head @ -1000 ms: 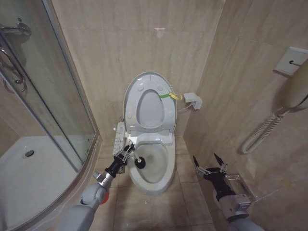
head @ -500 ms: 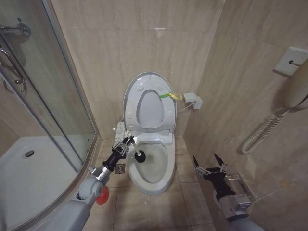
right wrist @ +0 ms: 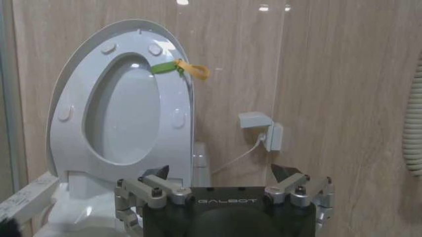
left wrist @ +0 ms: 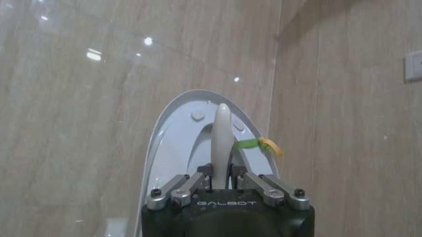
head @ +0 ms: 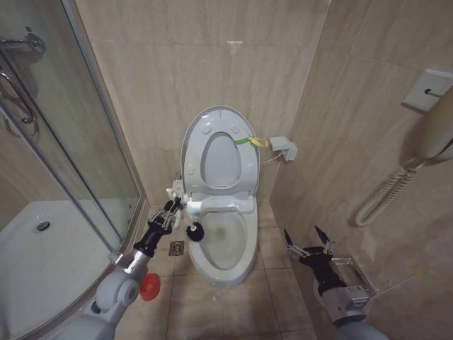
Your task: Open the toilet lid, clean the toilet bowl with a toilet brush, close the toilet lid, and flush.
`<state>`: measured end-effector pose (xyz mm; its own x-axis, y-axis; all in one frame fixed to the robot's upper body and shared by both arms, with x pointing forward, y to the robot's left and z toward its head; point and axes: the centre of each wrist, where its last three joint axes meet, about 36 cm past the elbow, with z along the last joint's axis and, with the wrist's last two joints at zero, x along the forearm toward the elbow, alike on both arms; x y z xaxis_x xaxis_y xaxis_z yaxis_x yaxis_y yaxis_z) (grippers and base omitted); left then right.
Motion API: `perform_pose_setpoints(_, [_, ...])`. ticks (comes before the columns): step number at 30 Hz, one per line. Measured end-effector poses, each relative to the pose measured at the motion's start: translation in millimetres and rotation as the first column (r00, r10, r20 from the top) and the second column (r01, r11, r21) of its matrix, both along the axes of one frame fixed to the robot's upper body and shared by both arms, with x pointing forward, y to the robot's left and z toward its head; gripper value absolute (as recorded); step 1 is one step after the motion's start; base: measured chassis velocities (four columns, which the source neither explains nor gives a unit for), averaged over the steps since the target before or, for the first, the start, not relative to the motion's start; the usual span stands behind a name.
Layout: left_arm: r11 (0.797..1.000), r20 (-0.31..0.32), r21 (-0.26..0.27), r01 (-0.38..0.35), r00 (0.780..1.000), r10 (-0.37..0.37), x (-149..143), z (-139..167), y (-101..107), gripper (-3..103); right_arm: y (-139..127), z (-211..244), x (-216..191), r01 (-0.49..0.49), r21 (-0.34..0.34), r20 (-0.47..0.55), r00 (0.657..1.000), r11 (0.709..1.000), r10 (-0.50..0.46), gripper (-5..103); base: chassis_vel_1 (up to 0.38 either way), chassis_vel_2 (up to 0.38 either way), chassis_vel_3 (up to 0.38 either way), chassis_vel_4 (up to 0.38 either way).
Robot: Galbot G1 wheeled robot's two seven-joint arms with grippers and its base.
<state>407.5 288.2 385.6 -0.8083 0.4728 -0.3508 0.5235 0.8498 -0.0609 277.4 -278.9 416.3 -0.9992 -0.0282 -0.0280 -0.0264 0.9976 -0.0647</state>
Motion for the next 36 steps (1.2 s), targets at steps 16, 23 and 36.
perform_pose_setpoints(16, [0.958,-0.076,0.082,-0.275,0.957,0.281,-71,16,23,18,0,0,0,0.000,0.000,0.000,1.000,1.000,0.000,100,0.000,0.000,0.000,0.000])
perform_pose_setpoints(23, [0.920,-0.118,0.110,-0.376,0.914,0.388,-94,12,36,18,0,0,0,0.000,0.000,0.000,1.000,1.000,0.000,100,0.000,0.000,0.000,0.000])
perform_pose_setpoints(36, [0.874,-0.092,0.128,-0.468,0.872,0.480,-109,-51,59,18,0,0,0,0.000,0.000,0.000,1.000,1.000,0.000,100,0.000,0.000,0.000,0.000])
